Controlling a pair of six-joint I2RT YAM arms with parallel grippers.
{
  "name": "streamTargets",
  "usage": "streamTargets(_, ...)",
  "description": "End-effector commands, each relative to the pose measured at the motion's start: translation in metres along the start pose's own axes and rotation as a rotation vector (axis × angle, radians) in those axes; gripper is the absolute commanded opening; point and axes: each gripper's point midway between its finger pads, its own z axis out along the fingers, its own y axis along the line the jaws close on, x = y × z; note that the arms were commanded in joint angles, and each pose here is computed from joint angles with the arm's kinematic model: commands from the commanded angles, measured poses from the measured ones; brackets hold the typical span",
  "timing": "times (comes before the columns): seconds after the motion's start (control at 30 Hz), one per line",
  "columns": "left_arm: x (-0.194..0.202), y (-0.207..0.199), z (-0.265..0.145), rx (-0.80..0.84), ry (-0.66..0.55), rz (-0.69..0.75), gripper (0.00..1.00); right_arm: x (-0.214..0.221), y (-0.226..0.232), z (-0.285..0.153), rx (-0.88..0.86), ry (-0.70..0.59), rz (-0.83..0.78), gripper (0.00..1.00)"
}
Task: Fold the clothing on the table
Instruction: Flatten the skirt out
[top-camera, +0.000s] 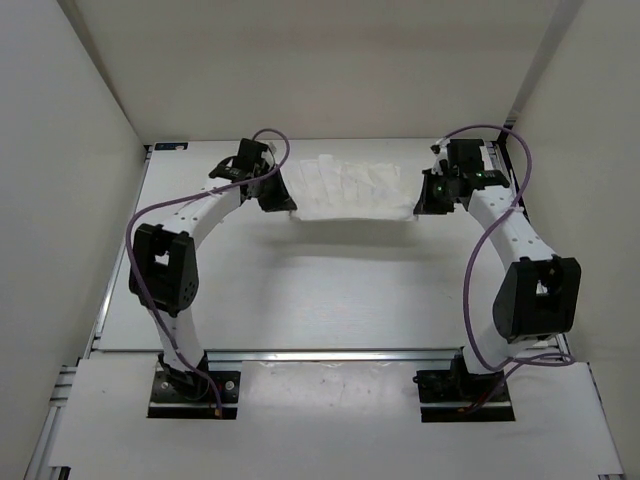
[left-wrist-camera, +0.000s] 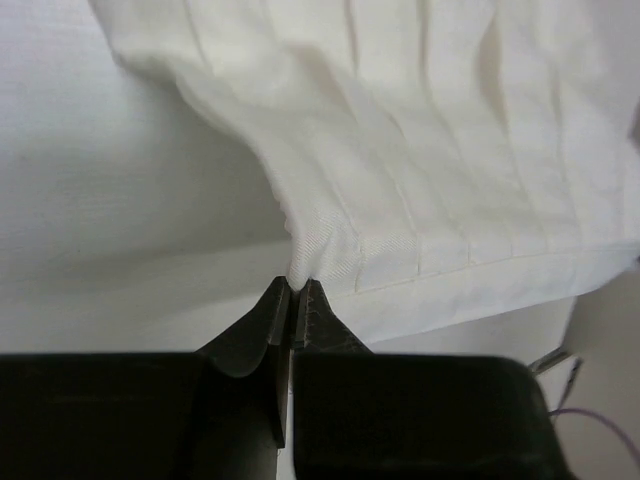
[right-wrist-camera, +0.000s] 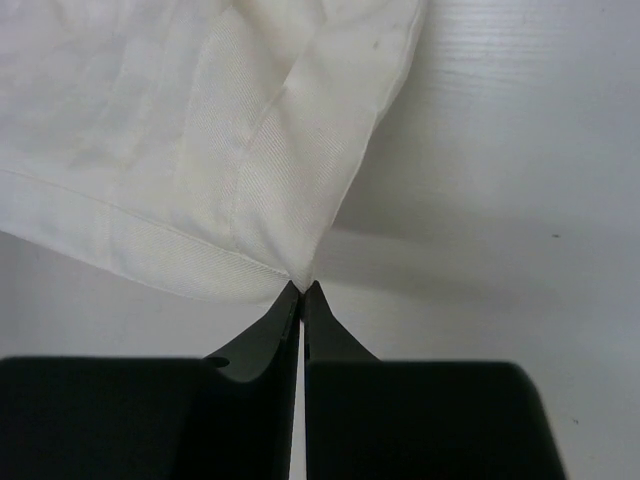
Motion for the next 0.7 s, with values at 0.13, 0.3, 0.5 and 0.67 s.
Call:
streamTargets(0.13, 0.057, -0.048, -0.088, 0.223, 0.036, 0.311, 0.0, 0.012, 0.04, -0.068, -0.065, -0.149, -0.222, 0.0)
streamTargets(0.3, 0.042, -0.086, -0.194, 0.426, -0.25, 0.372, 0.0, 0.014, 0.083, -0.135, -0.156, -0.481, -0.316, 0.0)
streamTargets(0.5, 0.026, -0.09, -0.241, 0.432, -0.366, 0.416, 0.0, 0.001, 0.081, -0.2, -0.112, -0.747, -0.278, 0.0)
streamTargets(0.67, 0.039, -0.046, -0.174, 0.354, -0.188, 0.265, 0.0, 0.016, 0.056, -0.14, -0.093, -0.479, -0.19, 0.01)
